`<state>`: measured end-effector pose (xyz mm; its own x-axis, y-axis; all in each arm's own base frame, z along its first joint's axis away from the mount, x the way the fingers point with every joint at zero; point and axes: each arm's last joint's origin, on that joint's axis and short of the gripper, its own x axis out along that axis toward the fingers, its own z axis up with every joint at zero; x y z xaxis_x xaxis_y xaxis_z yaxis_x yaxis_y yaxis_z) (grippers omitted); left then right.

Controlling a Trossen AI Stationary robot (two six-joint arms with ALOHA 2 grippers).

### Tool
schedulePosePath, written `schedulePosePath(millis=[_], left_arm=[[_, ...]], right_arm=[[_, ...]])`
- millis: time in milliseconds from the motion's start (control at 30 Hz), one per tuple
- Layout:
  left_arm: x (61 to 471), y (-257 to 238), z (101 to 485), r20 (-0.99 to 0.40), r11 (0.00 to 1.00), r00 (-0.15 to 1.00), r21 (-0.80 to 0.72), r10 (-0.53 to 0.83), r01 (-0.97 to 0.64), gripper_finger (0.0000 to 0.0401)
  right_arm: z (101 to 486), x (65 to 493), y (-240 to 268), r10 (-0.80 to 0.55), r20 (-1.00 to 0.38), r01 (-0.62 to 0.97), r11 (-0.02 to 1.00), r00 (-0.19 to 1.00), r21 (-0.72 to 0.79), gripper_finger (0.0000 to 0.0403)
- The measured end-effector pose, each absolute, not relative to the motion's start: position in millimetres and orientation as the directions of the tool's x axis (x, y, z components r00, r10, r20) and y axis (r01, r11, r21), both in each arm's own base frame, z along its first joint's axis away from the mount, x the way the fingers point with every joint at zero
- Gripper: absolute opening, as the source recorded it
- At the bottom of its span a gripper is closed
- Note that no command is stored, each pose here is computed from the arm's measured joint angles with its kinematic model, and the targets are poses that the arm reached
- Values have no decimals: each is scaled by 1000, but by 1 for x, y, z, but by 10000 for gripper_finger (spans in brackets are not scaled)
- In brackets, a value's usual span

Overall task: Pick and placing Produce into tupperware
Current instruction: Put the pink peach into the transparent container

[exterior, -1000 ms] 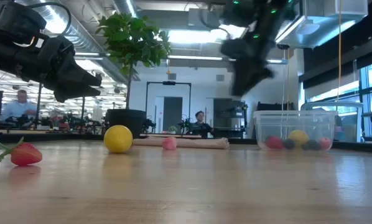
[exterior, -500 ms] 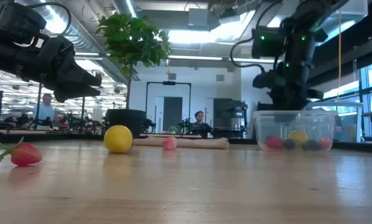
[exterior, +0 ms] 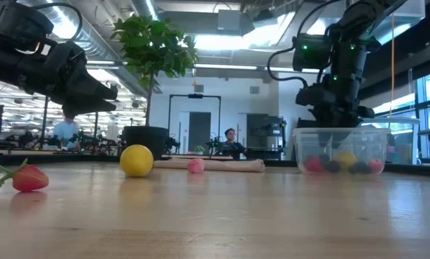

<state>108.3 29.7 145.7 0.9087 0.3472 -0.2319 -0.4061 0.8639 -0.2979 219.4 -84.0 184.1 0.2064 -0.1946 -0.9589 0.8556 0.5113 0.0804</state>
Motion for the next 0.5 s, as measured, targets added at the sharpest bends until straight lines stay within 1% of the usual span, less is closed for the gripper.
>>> schedulePosePath(millis=[133, 200, 300, 500], left_arm=[[108, 30, 146, -232, 864, 909, -298, 347, -406, 231], [108, 30, 146, -232, 864, 909, -298, 347, -406, 231], [108, 30, 146, -232, 864, 909, -298, 347, -406, 231], [108, 30, 147, -224, 856, 905, -306, 361, -417, 231]], right_arm=[[189, 220, -85, -183, -962, 857, 509, 200, 82, 230], [200, 224, -86, -155, -964, 840, 533, 216, 102, 242], [222, 230, -88, -150, -960, 821, 559, 236, 115, 251], [277, 251, -93, -208, -892, 772, 600, 402, 209, 249]])
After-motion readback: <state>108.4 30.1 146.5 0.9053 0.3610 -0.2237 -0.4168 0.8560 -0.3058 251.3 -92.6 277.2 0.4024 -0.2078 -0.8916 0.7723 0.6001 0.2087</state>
